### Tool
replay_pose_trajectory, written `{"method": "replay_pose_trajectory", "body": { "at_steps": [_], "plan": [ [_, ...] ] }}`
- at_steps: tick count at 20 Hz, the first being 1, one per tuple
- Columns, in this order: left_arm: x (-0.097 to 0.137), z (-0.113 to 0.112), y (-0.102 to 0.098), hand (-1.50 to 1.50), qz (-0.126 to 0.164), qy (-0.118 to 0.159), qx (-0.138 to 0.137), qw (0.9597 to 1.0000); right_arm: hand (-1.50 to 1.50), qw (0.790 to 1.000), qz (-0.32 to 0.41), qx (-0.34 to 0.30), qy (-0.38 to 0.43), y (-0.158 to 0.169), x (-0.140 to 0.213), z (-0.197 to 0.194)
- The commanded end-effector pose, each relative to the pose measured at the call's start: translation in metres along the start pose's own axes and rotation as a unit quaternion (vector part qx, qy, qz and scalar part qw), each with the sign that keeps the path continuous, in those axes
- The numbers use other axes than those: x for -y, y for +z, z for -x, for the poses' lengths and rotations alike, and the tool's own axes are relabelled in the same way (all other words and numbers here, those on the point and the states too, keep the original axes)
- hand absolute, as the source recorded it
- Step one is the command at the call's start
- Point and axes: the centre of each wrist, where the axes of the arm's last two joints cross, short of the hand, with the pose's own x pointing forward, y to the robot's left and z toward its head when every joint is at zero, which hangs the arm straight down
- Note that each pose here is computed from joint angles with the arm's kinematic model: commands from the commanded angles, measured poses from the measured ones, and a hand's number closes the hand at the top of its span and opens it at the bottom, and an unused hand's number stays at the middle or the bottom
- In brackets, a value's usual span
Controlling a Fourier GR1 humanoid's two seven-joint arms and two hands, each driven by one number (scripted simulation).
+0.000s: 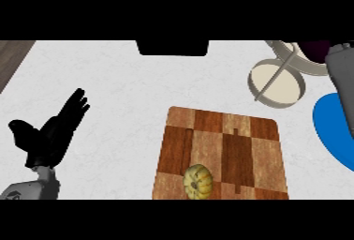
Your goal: Pick the eggplant from the cutting board and place it in the tiered basket
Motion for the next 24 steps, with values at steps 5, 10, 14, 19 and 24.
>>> {"method": "replay_pose_trajectory", "body": {
  "at_steps": [5, 10, 14, 19, 24],
  "plan": [
    [-0.012, 0.010, 0.003, 0.00, -0.006, -0.002, -0.011, 0.9999, -1.50, 0.984, 0.047, -0.041, -0.165, -0.020, 0.023, -0.018],
    [0.003, 0.001, -0.003, 0.00, -0.002, 0.008, -0.004, 1.0000, -1.50, 0.959, 0.103, -0.062, -0.257, -0.014, 0.042, 0.009],
    [-0.003, -0.004, 0.010, 0.00, -0.003, -0.005, -0.012, 0.9999, -1.50, 0.946, 0.145, -0.075, -0.279, -0.004, 0.098, 0.045],
    [0.001, -0.006, 0.006, 0.00, 0.001, 0.012, -0.015, 0.9998, -1.50, 0.926, 0.224, -0.106, -0.283, 0.007, 0.143, 0.066],
    [-0.002, 0.000, 0.013, 0.00, -0.003, 0.000, -0.012, 0.9999, -1.50, 0.920, 0.253, -0.114, -0.276, 0.043, 0.201, 0.112]
  ]
}}
